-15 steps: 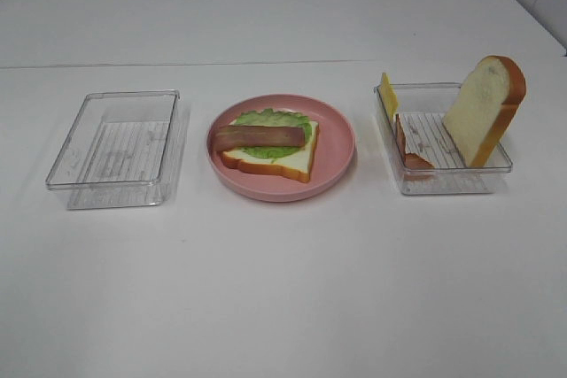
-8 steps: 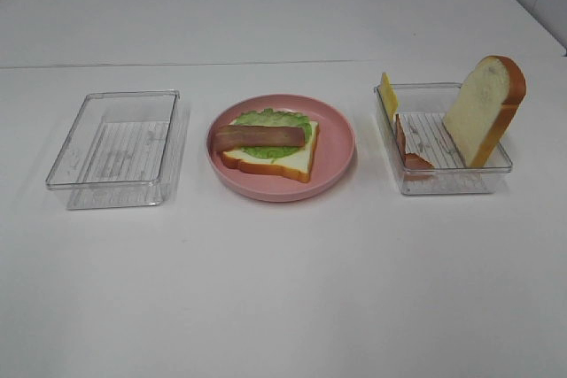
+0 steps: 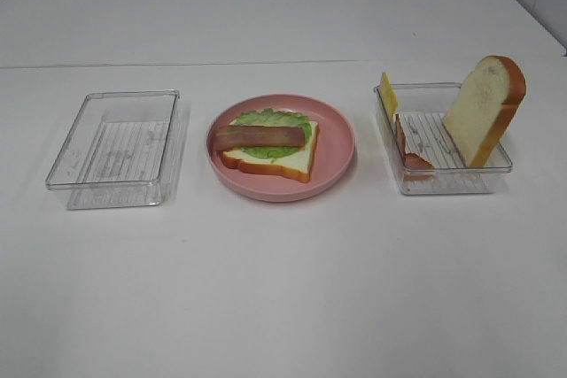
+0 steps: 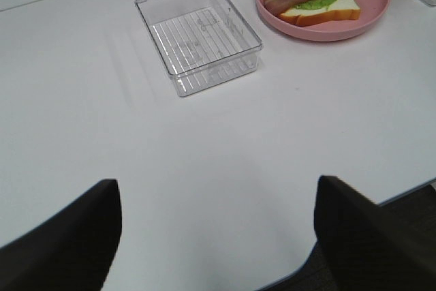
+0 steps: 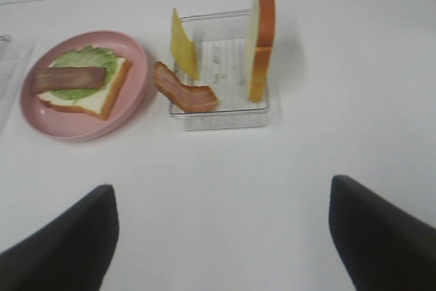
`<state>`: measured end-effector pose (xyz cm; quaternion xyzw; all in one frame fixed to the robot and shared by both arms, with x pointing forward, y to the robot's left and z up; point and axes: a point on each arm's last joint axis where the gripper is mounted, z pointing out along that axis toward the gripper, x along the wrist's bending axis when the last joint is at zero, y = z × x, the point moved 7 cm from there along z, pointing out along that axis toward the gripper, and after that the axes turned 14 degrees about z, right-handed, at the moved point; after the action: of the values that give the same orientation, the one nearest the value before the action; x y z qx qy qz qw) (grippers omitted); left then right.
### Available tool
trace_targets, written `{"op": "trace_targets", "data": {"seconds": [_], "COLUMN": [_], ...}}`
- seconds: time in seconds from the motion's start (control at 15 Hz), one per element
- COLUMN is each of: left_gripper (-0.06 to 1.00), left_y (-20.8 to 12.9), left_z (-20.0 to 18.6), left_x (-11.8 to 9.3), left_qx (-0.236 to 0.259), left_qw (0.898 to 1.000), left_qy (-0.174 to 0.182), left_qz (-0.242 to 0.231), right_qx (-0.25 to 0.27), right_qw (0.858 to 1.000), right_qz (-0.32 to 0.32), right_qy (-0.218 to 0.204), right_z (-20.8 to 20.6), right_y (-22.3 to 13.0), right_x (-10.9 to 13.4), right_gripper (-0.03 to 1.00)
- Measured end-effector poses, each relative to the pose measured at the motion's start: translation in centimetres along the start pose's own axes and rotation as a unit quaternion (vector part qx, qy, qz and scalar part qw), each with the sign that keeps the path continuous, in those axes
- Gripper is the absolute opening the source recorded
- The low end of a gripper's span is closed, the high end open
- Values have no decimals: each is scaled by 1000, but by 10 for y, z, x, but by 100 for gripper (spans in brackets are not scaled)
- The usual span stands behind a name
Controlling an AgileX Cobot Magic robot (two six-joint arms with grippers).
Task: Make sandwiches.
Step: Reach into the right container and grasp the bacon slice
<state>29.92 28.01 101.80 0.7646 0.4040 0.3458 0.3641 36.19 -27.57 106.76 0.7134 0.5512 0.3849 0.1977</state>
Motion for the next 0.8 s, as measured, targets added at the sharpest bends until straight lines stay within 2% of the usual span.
{"op": "trace_targets", "data": {"seconds": [0.13,0.33,0.47,0.8], "left_gripper": [74,74,74,74], "left_y": [0,0,0,0], "left_z": [-4,-7,-7,-7], "left_x": [0,0,0,0], "left_qx": [-15,-27,-27,-27], "left_qw": [1000,1000,1000,1000], "left_qy": [4,8,8,8], "left_qz": [0,0,0,0], "right_qx": [60,153,220,293], "right_qw": [997,984,970,952], "right_qz": [-6,-7,4,13], "right_qy": [37,90,99,91], "right_z": [23,60,99,157], "right_y": [30,63,85,105], "right_x": [23,51,59,58], "right_gripper": [78,77,77,77]}}
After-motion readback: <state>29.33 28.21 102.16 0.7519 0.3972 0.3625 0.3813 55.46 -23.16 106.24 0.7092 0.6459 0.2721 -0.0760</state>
